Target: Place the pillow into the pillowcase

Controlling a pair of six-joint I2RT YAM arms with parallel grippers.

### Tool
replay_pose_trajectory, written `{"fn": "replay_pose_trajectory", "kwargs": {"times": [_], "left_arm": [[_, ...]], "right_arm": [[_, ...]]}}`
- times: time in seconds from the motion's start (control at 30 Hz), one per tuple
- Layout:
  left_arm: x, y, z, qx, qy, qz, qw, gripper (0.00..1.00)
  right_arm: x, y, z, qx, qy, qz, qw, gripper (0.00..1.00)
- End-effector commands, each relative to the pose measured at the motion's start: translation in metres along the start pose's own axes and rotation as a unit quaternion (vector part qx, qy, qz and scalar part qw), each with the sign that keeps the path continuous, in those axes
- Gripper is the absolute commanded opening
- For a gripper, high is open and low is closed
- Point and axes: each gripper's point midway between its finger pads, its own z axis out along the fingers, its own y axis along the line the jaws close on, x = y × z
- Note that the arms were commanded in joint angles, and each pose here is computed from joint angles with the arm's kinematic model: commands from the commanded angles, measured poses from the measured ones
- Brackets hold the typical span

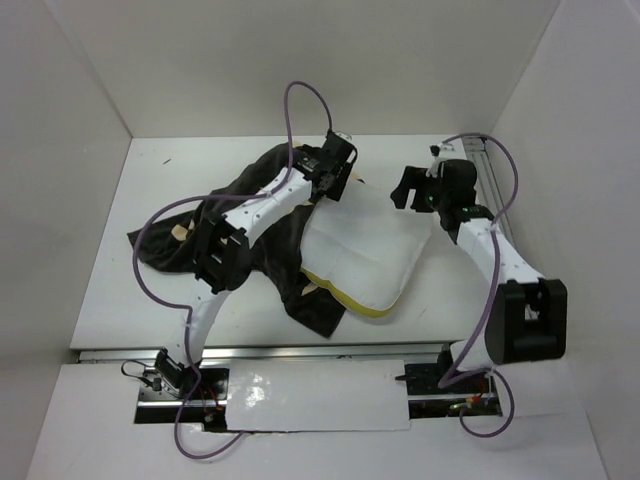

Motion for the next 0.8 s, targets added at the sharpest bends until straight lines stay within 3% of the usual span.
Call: {"fn": "replay_pose_trajectory", "kwargs": {"times": [0.0, 0.1, 0.2, 0.33, 0.37, 0.43, 0.47, 0.53, 0.67, 0.77], "left_arm": [[-0.005, 0.021, 0.014, -0.061, -0.012, 0.009, 0.998, 0.95], [0.002, 0.029, 0.026, -0.069, 0.0, 0.007, 0.998, 0.91], [0.005, 0.032, 0.035, -0.077, 0.003, -0.006, 0.997, 0.75], [-0.003, 0.037, 0.037, -0.08, -0.008, -0.025, 0.996, 0.63], [-0.006, 0.033, 0.038, -0.07, -0.013, -0.029, 0.997, 0.49], [-0.014, 0.034, 0.031, -0.064, -0.025, -0.036, 0.997, 0.33], [-0.014, 0.033, 0.03, -0.059, -0.023, -0.035, 0.997, 0.19], [-0.024, 0.032, 0.025, -0.052, -0.039, -0.044, 0.997, 0.03], [-0.035, 0.04, 0.012, -0.056, -0.056, -0.043, 0.996, 0.0], [-0.043, 0.038, 0.004, -0.039, -0.067, -0.044, 0.996, 0.0]], "right_arm": [[-0.034, 0.013, 0.014, -0.078, -0.03, -0.067, 0.994, 0.86], [-0.021, 0.002, 0.03, -0.081, -0.01, -0.082, 0.993, 0.86], [-0.004, 0.011, 0.05, -0.093, 0.013, -0.122, 0.988, 0.89], [0.011, 0.018, 0.083, -0.094, 0.052, -0.177, 0.978, 0.92], [0.013, 0.022, 0.095, -0.095, 0.066, -0.184, 0.976, 0.92], [0.015, 0.029, 0.104, -0.107, 0.073, -0.19, 0.973, 0.94], [0.019, 0.027, 0.111, -0.108, 0.072, -0.196, 0.972, 0.94], [0.016, 0.029, 0.117, -0.107, 0.064, -0.206, 0.971, 0.96], [0.033, 0.041, 0.125, -0.162, 0.075, -0.212, 0.961, 0.99], [0.07, 0.049, 0.134, -0.221, 0.13, -0.193, 0.947, 0.99]]}}
